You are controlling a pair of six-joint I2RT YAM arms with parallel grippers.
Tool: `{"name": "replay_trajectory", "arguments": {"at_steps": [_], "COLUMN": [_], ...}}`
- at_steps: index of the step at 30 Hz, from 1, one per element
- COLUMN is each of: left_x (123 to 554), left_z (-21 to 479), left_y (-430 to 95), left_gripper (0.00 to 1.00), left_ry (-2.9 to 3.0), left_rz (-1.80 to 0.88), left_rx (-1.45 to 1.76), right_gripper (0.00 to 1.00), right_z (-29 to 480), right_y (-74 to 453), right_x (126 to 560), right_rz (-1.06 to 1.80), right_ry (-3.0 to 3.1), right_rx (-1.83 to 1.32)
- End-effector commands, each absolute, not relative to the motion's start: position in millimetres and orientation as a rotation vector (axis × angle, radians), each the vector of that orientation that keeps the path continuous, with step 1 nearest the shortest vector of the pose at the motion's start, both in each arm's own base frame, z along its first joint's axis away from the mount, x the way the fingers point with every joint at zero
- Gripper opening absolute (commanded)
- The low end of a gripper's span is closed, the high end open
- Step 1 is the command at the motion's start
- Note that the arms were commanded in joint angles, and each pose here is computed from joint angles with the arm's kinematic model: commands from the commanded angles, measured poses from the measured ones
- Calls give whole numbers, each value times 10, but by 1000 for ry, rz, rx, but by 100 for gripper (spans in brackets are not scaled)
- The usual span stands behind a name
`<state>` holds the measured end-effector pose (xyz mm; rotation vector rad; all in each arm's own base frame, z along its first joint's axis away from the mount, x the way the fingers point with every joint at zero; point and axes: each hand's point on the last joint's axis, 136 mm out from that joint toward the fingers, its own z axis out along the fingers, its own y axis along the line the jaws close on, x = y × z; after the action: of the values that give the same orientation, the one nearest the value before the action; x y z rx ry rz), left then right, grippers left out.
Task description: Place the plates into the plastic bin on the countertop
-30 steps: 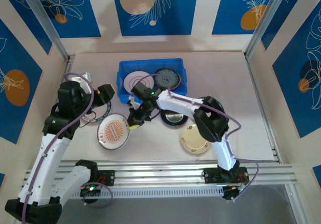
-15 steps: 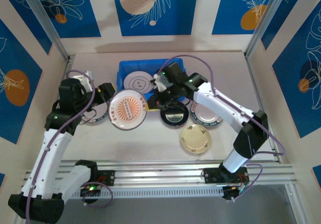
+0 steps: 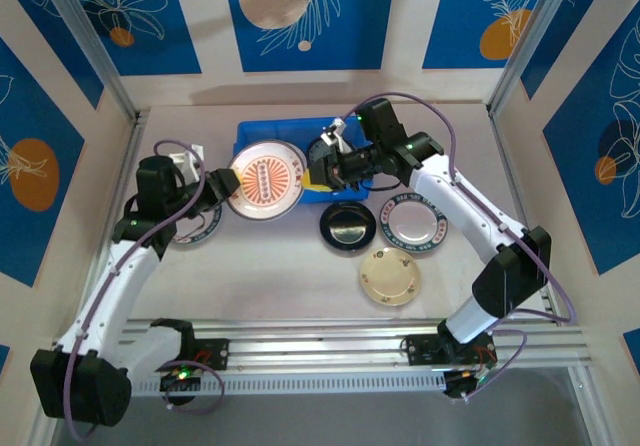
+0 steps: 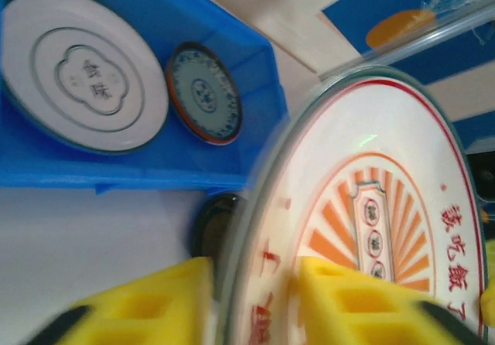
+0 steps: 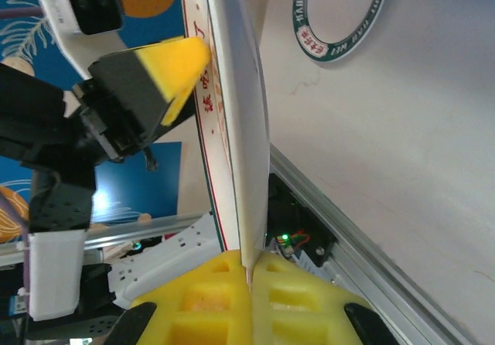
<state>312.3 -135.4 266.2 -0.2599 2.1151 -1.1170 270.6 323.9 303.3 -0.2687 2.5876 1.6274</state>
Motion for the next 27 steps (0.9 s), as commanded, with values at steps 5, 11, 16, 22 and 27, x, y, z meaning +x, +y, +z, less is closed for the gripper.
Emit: {"name": "replay_trajectory", "arguments": {"at_steps": [5,11,16,22,27], "left_x": [3391,3587,3645,3622,3627], "left_z": [2956,2992,2963,2848,2806], "left_y": [-1443,-1525,-1546,-1476,-1392], "left_gripper": [0,0,0,0,51], "left_ry": [1934,1864,1881,1960,2001], "left_rz": [-1318,-1465,-1465,-1342,-1227], "left_rx": [-235,-259,-247,-247,-251], "right_gripper": [5,31,25,0,0], "right_z": [3170,3056,2870,2802,2797], "right_y": [3324,3341,3326,3240,3204], "right_x": [3038,3421,3722,4013,4224], "right_rz": [1673,1549,1442,1341,1299], "right_ry": [2494,2459,2484,2485,2464], "right_rx": [-309,-285,-218,-134,-102]}}
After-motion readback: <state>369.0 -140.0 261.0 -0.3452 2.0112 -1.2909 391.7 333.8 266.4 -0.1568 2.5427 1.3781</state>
